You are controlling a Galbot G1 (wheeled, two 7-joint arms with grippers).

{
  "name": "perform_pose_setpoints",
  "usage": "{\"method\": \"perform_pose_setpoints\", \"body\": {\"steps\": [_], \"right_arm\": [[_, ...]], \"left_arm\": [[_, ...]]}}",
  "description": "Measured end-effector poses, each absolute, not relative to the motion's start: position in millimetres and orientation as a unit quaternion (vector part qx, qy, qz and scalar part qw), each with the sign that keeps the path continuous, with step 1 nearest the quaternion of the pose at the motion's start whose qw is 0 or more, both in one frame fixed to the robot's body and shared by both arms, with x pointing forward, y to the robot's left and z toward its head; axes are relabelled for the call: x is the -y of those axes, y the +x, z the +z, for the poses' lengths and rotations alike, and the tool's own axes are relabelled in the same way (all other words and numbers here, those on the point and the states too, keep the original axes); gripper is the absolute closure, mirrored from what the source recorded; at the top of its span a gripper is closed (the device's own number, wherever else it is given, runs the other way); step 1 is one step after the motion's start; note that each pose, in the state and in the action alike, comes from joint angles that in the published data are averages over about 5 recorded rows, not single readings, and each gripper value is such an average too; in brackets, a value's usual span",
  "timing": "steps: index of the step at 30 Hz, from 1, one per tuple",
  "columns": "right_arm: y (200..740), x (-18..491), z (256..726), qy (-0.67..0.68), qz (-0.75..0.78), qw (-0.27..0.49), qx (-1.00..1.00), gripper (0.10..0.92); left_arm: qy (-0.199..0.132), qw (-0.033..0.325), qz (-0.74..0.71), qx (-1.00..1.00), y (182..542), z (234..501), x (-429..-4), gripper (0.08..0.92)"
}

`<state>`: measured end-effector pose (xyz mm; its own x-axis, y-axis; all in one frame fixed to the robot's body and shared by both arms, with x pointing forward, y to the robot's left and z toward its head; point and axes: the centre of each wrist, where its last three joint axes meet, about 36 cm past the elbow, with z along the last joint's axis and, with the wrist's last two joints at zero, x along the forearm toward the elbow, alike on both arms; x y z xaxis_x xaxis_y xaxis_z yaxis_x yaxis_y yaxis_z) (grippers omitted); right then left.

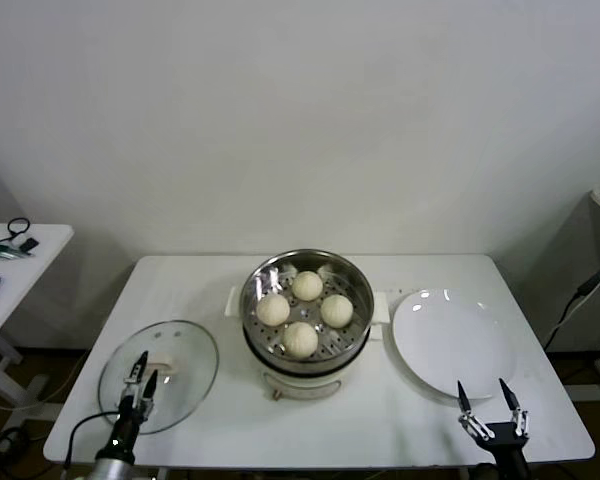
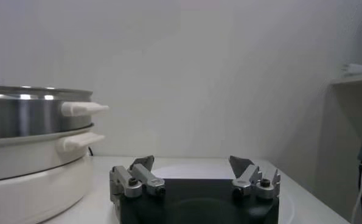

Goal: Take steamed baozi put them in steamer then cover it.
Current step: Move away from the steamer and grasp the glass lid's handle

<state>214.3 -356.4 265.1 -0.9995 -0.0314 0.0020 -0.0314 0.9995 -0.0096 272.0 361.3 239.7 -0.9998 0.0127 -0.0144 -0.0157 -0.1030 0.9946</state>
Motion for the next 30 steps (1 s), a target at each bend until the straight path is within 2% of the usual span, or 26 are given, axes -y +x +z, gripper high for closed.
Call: {"method": "perform_pose_setpoints", "body": {"steps": [9,12,30], "right_arm": [[208,354,266,0.012,0.004,-0.003,1.0,0.2],[207,353,265,0.011,0.004,-0.003,1.0,0.2],[209,350,264,0.007,0.005,-0.007,1.0,0.2]], "left_arm": [[-0.004,-0.008,0.75,-0.662,300,236,-369,0.177],[-0.004,-0.01,0.75,-0.662,304,236,-369,0.212],[-0.008,-0.026,0.744,-0.668,311,231,-365,0.726]]}}
